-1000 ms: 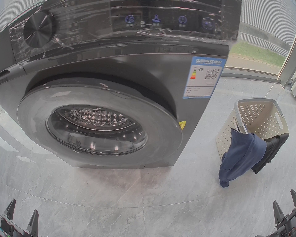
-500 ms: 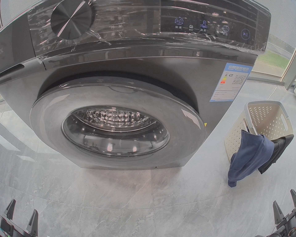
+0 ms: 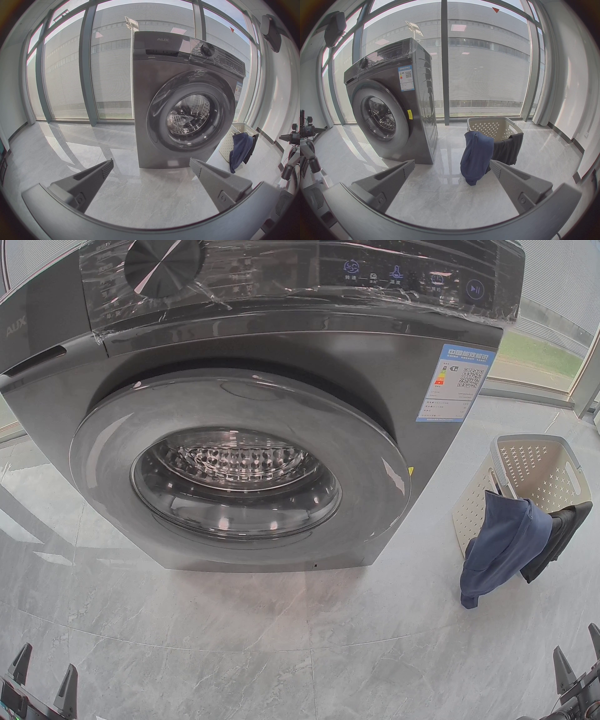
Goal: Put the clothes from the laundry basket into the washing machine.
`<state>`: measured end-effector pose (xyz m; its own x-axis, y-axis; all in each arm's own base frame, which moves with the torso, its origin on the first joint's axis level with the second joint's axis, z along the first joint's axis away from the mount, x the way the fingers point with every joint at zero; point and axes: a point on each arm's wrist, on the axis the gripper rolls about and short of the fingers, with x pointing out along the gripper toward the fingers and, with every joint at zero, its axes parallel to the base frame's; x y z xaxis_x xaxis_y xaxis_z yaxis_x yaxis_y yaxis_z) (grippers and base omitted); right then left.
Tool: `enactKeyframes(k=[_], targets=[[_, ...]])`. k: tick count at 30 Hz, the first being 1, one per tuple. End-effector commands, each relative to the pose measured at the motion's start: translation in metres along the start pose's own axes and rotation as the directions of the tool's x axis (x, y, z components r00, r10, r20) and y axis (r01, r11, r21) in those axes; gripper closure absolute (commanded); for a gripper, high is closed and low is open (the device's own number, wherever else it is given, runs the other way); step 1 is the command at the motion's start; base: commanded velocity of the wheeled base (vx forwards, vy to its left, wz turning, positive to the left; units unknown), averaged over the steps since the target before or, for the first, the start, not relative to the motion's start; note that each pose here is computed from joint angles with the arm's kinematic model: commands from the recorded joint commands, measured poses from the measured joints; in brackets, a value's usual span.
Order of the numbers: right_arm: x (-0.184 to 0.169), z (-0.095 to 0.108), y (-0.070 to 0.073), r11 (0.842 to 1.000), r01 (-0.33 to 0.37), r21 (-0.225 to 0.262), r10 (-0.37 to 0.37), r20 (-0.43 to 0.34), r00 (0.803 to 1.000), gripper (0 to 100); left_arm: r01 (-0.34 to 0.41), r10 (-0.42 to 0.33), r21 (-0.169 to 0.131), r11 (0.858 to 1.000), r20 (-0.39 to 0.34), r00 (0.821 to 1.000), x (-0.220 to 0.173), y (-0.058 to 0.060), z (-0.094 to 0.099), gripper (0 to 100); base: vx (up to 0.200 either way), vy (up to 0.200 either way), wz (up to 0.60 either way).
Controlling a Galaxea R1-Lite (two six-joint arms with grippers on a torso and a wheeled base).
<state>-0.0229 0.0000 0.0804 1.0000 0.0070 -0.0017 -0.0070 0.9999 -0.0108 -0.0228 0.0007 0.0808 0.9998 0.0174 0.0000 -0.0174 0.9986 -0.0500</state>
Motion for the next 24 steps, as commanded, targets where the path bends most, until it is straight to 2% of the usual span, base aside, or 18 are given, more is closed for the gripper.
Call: enactKeyframes(k=[1,11,24], targets=[[0.0000,-0.0048,0.0001,1.000,-0.001,0.000,0.001,0.000,1.000,0,0.000,0.000,-0.001,1.000,-0.005,1.000,0.0003,0.0002,-0.0047,0,0.000,0.000,0.00],[0.0000,-0.0048,0.0001,1.000,-0.001,0.000,0.001,0.000,1.000,0,0.000,0.000,-0.004,1.000,-0.005,1.000,0.0003,0.0002,-0.0047,0,0.000,0.180,0.00],[-0.0002,-0.0044,0.0000,1.000,-0.001,-0.001,0.001,0.002,1.000,0,0.000,0.000,-0.004,1.000,-0.005,1.000,0.0003,0.0002,-0.0047,0,0.000,0.000,0.00]])
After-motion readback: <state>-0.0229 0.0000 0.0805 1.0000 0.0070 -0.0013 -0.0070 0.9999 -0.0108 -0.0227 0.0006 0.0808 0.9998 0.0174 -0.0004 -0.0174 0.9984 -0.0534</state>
